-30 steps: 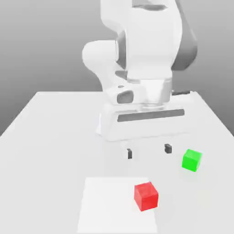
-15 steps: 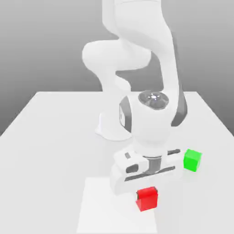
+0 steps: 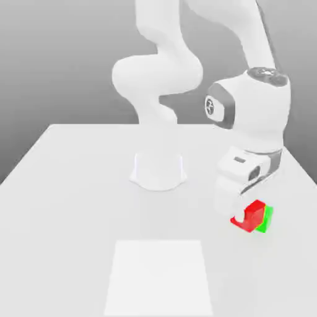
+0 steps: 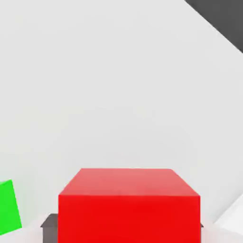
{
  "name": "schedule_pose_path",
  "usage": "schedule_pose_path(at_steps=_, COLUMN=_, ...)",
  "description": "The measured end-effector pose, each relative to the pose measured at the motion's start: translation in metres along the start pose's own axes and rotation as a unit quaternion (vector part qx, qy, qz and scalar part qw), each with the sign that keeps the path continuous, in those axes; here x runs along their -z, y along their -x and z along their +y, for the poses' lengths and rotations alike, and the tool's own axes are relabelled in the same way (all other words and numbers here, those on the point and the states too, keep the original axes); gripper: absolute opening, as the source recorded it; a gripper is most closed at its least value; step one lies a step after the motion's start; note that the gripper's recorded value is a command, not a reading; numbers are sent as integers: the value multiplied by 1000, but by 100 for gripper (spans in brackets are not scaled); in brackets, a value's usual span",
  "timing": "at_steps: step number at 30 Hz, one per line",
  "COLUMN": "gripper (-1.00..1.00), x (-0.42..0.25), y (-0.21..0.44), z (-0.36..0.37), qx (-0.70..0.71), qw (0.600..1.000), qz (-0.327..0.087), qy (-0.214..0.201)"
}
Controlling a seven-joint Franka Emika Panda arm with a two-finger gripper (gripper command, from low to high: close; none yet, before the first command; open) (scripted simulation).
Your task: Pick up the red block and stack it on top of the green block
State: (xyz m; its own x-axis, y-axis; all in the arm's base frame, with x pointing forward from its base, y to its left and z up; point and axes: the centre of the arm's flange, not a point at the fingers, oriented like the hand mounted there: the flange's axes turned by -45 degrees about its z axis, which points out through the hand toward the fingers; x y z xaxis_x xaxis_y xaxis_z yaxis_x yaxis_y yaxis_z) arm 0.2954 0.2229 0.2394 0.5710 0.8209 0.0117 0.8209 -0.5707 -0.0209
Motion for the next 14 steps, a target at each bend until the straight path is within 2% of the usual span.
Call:
schedule_pose_path(at_steps=4, gripper=-100, x=2, y=6, z=-70, qx=141, qw=990, qz=-7, qy=8)
schedule_pose_path(at_steps=11, gripper=-100, x=-52, y=8, z=-77, qx=159, qw=987, qz=-8, qy=11)
schedule_pose_path(at_steps=12, gripper=100, x=-58, y=9, z=-77, qx=160, qw=987, qz=-8, qy=10)
schedule_pose_path(at_steps=14, gripper=100, x=-58, y=9, z=-77, qx=160, qw=987, qz=-8, qy=10)
